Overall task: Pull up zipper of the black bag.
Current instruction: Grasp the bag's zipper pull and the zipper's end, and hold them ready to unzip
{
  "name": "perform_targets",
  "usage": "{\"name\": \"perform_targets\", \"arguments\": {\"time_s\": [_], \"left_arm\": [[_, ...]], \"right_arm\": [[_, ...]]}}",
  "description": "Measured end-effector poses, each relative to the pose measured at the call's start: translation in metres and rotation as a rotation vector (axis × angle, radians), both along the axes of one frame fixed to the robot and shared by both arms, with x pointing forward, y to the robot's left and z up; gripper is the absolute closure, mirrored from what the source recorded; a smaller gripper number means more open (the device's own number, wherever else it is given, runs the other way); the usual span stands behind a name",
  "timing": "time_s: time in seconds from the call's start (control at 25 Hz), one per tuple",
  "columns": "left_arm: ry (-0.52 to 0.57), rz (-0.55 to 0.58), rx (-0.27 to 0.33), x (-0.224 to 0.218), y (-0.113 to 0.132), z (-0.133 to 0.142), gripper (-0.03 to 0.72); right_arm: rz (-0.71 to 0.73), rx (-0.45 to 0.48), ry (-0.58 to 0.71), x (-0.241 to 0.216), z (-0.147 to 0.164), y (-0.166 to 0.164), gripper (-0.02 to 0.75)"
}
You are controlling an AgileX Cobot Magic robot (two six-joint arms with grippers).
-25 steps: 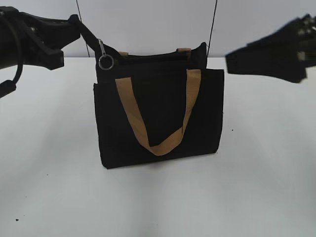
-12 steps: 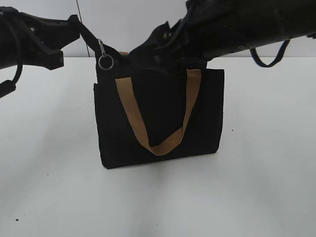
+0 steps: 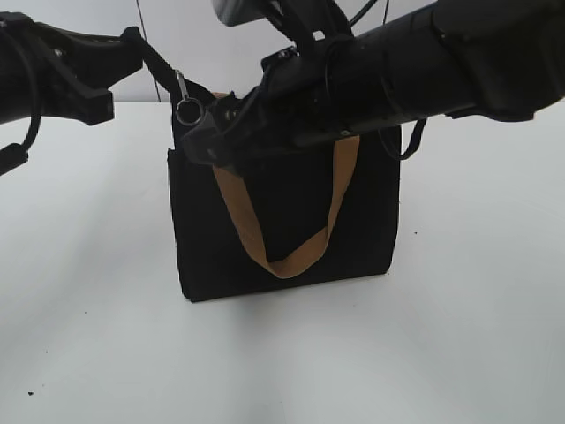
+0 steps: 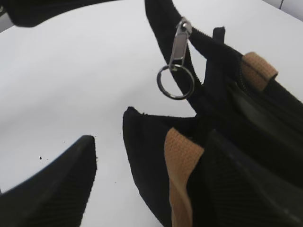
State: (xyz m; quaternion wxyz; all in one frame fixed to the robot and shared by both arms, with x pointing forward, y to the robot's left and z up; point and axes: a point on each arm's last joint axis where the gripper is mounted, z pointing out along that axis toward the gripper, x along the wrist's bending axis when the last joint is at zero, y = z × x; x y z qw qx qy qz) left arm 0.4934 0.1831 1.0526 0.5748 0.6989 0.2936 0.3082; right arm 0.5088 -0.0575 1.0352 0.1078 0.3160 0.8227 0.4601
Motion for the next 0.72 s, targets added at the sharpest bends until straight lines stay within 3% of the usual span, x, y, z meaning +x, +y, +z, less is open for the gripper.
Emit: {"name": "perform_targets", "arguments": {"time_s": [0.4,0.72], "left_arm": [[0.0,0.0,0.0,0.0,0.0,0.0,0.652],[0.0,0.0,0.0,0.0,0.0,0.0,0.652]], "right_arm": [[0.023,0.018,0.002,0.034,-0.005,0.03,0.277],[0.044,0.01,0.009,0.038,-0.01,0.035,0.287]]}}
